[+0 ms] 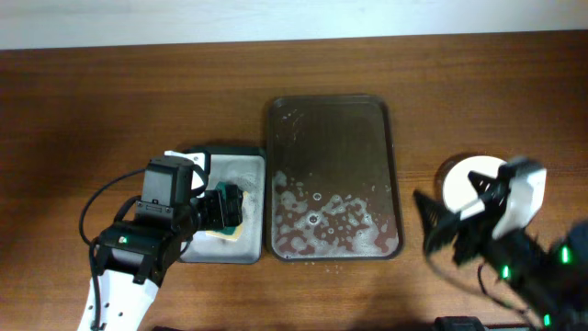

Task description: Clean dirty plates on tray and stack at the side

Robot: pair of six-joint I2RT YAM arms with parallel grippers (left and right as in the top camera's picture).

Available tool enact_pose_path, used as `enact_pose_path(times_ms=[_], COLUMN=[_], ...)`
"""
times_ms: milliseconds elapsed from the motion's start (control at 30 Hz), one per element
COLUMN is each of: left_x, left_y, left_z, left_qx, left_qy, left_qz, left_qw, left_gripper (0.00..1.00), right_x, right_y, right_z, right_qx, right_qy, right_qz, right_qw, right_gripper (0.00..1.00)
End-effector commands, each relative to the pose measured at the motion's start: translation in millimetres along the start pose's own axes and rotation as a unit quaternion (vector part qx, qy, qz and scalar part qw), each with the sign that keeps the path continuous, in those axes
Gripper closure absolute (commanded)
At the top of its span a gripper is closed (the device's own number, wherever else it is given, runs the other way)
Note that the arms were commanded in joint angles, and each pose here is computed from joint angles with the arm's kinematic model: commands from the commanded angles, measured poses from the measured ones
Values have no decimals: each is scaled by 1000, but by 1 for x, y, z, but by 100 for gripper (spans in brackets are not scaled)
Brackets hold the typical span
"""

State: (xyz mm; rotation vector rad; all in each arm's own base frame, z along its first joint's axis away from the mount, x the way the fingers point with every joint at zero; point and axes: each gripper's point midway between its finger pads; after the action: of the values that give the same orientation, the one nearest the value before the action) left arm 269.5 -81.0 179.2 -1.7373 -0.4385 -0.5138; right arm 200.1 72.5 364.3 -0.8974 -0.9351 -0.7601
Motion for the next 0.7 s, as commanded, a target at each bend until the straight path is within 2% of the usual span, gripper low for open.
enact_pose_path(times_ms=[0,233,333,400,467,533,667], left_x=[5,5,5,5,5,5,5], left_y=[-5,-5,-5,-5,-5,-5,-5], left_z=[-3,-3,-3,-3,-3,-3,-3], left_qx=[-7,-7,-7,-7,-7,-7,-7], left_qy=[2,2,2,2,2,2,2], left_qz=[-9,-9,-9,-9,-9,-9,-9], left_qw=[1000,1000,1000,1000,1000,1000,1000], left_gripper=[1,0,0,1,1,0,0], right_x=[-8,-58,-54,-42,-50,-70,-114], right_y=[-13,-20,-18,3,21,25,11], right_z=[16,6,1,-6,-13,-19,-21], right_qx=[25,-2,-7,-2,7,6,4], right_qy=[-24,8,-84,-146,-156,-151,-118], right_qz=[-1,95,85,37,11,23,97], right_qw=[999,995,993,989,988,988,988], right_gripper=[1,1,1,1,1,1,1])
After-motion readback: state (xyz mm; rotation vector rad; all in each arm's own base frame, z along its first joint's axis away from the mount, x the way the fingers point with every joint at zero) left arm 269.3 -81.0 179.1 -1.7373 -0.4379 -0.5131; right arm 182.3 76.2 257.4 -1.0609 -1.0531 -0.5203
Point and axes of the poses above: each gripper's point midway between its finger pads, its own y axis out along the fingers, its own z axis along the line the jaws close on, x = y × z, and after that the axes turned 4 degrees about y, right-handed
